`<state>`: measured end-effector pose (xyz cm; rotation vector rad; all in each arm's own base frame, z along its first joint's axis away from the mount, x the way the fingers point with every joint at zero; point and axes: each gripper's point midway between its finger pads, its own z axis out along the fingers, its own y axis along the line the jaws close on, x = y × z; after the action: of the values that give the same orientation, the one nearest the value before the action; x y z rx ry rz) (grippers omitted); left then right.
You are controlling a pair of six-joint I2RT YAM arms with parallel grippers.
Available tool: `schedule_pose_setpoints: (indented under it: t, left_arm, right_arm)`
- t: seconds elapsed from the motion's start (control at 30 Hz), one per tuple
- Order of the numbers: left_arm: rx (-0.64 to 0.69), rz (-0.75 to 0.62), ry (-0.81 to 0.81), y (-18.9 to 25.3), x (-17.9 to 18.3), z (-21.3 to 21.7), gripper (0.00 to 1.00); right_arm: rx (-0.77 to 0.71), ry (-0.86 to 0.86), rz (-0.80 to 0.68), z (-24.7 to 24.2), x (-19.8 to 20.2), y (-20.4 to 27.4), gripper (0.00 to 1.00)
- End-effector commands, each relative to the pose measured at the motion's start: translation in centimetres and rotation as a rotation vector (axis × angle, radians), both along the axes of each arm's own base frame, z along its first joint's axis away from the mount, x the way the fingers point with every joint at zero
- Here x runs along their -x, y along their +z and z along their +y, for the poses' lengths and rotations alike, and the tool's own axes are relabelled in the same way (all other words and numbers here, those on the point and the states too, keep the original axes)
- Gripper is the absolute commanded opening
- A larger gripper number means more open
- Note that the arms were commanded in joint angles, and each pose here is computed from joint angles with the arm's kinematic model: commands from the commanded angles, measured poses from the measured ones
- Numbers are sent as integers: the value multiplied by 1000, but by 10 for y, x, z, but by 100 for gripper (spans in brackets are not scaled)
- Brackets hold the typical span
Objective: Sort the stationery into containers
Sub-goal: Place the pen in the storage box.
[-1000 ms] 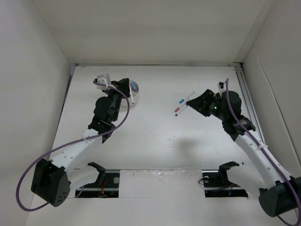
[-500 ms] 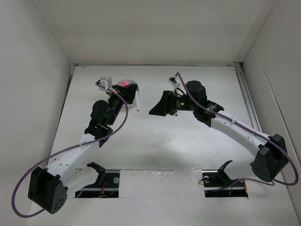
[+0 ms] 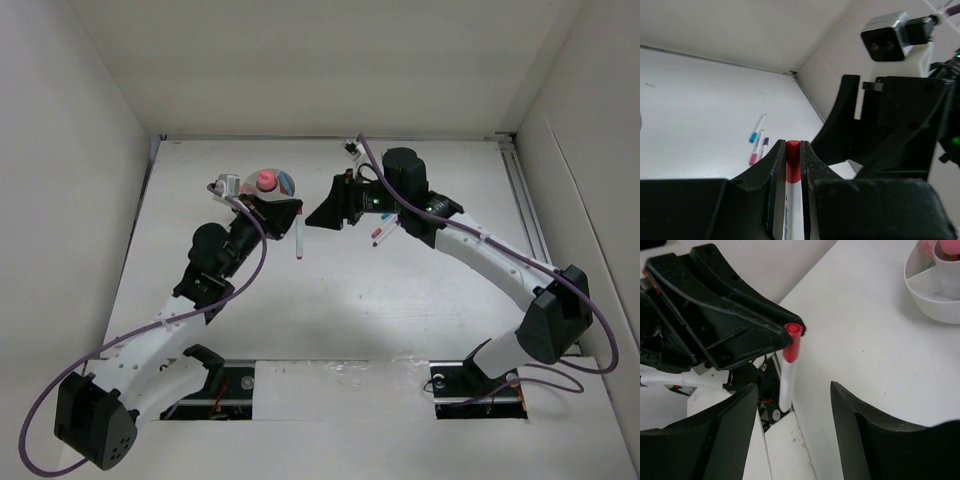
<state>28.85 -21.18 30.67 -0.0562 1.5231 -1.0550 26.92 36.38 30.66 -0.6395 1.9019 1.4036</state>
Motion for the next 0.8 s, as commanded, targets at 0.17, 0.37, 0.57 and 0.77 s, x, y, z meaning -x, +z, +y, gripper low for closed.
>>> schedule_pose_setpoints:
  t: [0.17, 0.37, 0.57, 0.77]
  left_arm:
    - [141, -34, -66, 30, 30, 5, 0]
    - [152, -27, -90, 25, 32, 1, 0]
    - [157, -24, -114, 21, 32, -4, 0]
    - [154, -22, -122, 19, 31, -6, 0]
  right_arm:
    - [-55, 105, -119, 9, 13, 25, 62]
    - [-94, 165, -99, 21, 22, 30, 59]
    - [-94, 203, -79, 32, 26, 24, 53]
    - [-116, 185, -83, 38, 23, 31, 31]
